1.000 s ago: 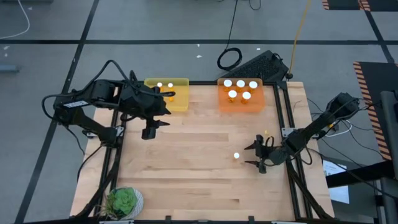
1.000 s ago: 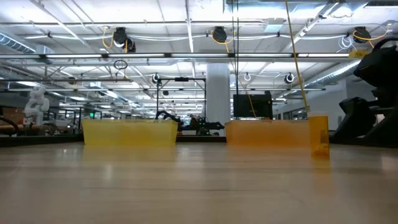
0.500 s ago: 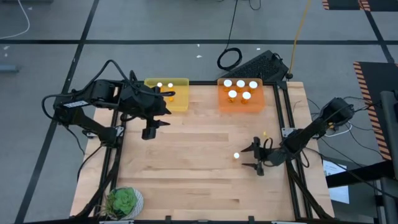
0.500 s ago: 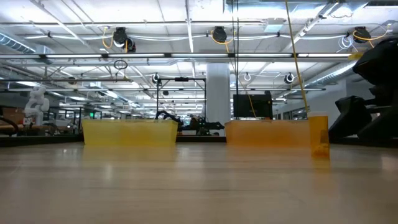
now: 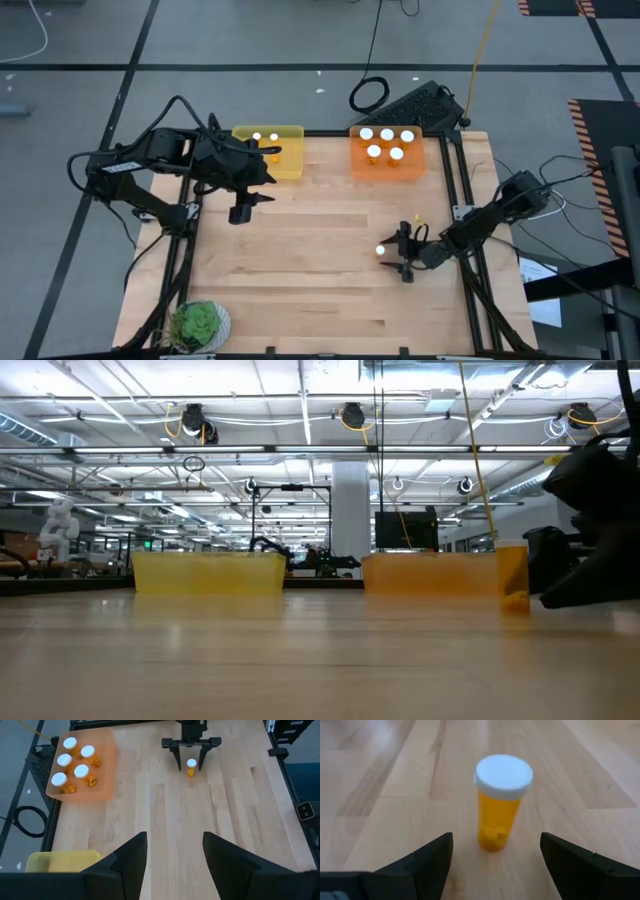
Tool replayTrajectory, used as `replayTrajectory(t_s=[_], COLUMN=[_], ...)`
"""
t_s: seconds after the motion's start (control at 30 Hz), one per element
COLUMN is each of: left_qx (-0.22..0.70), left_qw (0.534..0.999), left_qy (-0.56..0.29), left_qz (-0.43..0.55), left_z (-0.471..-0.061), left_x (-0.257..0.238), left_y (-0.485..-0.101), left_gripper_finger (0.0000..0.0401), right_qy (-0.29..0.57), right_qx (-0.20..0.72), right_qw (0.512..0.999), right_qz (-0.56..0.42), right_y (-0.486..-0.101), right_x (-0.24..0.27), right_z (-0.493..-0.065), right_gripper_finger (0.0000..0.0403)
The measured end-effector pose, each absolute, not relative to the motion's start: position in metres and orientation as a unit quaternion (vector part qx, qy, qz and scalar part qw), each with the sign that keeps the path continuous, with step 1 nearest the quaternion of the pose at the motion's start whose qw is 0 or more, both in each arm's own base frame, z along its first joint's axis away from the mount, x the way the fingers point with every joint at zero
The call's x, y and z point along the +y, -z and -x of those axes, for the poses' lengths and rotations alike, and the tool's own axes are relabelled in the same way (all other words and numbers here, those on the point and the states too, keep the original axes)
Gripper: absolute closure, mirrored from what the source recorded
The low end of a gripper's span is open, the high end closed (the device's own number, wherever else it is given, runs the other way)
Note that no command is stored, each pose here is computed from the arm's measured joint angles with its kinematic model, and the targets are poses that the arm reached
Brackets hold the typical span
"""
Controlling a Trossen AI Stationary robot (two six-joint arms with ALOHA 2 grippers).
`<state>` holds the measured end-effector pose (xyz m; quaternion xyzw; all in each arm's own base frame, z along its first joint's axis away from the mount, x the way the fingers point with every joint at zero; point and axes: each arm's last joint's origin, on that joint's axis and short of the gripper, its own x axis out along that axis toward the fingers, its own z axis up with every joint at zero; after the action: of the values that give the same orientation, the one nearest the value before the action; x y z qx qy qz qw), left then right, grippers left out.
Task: Pick and place medicine bottles into bin by pill shape (circle, oval)
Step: Put the small yellow pill bottle into the transparent yellow bin
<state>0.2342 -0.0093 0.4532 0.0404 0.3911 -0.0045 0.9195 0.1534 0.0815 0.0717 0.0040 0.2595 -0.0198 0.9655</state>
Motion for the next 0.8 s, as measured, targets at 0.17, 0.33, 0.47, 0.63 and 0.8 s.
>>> replayTrajectory(t_s=[0.17, 0.33, 0.47, 0.63, 0.8], left_qx=[0.391, 0.383, 0.378, 0.378, 0.377], left_qw=[0.919, 0.923, 0.924, 0.924, 0.925], left_qy=[0.006, 0.009, 0.009, 0.01, 0.01], left_qz=[-0.044, -0.051, -0.051, -0.052, -0.051], left_z=[-0.234, -0.236, -0.236, -0.236, -0.236], left_x=[-0.009, -0.009, -0.009, -0.009, -0.009], left_y=[-0.453, -0.454, -0.455, -0.455, -0.455], left_gripper_finger=[0.0203, 0.0203, 0.0203, 0.0203, 0.0203], right_qy=[0.01, 0.007, 0.006, 0.007, 0.008], right_qx=[0.244, 0.239, 0.238, 0.234, 0.231], right_qw=[0.969, 0.971, 0.971, 0.972, 0.973], right_qz=[-0.019, -0.02, -0.019, -0.017, -0.012], right_y=[-0.07, -0.064, -0.06, -0.057, -0.058], right_x=[0.082, 0.083, 0.083, 0.085, 0.086], right_z=[-0.158, -0.16, -0.16, -0.164, -0.168], right_gripper_finger=[0.0116, 0.0136, 0.0155, 0.0178, 0.0203])
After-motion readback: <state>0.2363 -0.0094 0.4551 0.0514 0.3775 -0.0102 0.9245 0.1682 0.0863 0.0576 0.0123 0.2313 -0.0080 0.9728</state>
